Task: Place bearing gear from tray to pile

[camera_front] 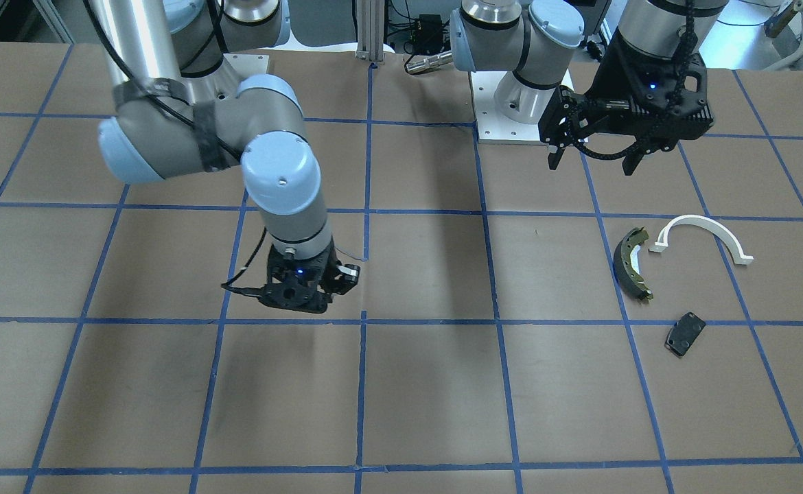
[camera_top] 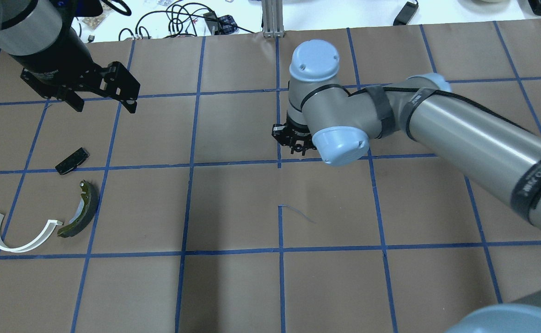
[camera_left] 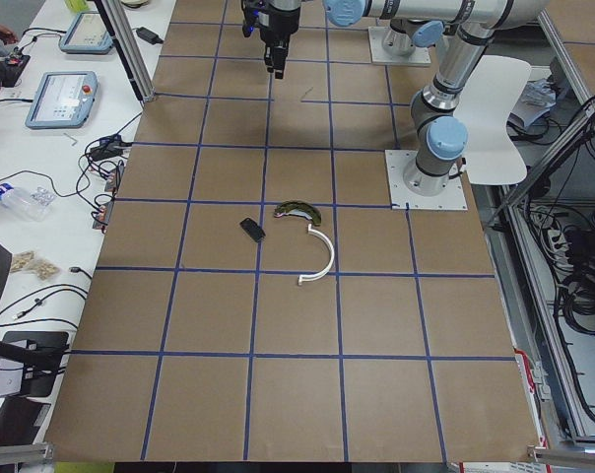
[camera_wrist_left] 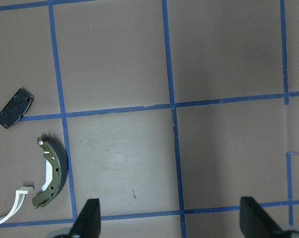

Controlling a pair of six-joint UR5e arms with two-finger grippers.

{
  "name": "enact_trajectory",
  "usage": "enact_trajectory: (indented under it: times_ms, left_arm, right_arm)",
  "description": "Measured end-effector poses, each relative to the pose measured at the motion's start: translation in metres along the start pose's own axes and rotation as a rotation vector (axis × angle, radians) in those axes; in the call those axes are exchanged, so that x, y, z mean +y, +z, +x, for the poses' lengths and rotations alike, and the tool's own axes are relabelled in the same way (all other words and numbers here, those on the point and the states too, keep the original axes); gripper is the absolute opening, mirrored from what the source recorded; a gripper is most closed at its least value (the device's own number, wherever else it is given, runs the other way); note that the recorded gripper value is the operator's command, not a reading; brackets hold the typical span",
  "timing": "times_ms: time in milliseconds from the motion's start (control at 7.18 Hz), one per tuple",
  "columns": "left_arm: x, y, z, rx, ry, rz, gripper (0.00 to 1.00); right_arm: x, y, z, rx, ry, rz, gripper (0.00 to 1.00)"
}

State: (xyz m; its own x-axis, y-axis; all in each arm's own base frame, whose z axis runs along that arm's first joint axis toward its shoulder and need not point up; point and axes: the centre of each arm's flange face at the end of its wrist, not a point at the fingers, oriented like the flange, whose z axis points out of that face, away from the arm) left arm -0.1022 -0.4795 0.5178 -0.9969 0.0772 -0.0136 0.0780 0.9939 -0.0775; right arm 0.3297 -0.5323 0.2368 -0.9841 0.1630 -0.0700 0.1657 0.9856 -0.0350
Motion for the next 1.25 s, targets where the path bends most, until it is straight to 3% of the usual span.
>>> enact_trajectory:
  times_ms: [139,278,418,696,835,1253]
  left_arm:
    - [0.000,0.000,0.000,0.000,-0.001,0.001,1.00]
    - [0.000,-0.001,-0.001,-0.002,-0.001,0.001,1.00]
    - [0.002,-0.002,-0.001,-0.003,-0.002,0.002,1.00]
    - [0.004,-0.002,0.000,0.000,0.000,-0.001,1.00]
    - [0.004,-0.001,0.000,0.003,0.004,-0.004,1.00]
    - [-0.001,0.005,0.000,0.006,-0.010,-0.011,1.00]
  right_arm:
    - [0.010,0.019,-0.020,-0.023,0.004,-0.001,0.51]
    - [0.017,0.033,-0.032,-0.047,0.003,-0.021,0.86]
    - [0.019,0.038,-0.036,-0.055,0.002,-0.031,1.00]
    - [0.008,0.024,-0.026,-0.051,-0.014,-0.021,1.00]
    - [-0.009,0.000,-0.003,-0.030,-0.045,-0.002,1.00]
    - [-0.069,-0.103,0.163,0.043,-0.086,-0.012,1.00]
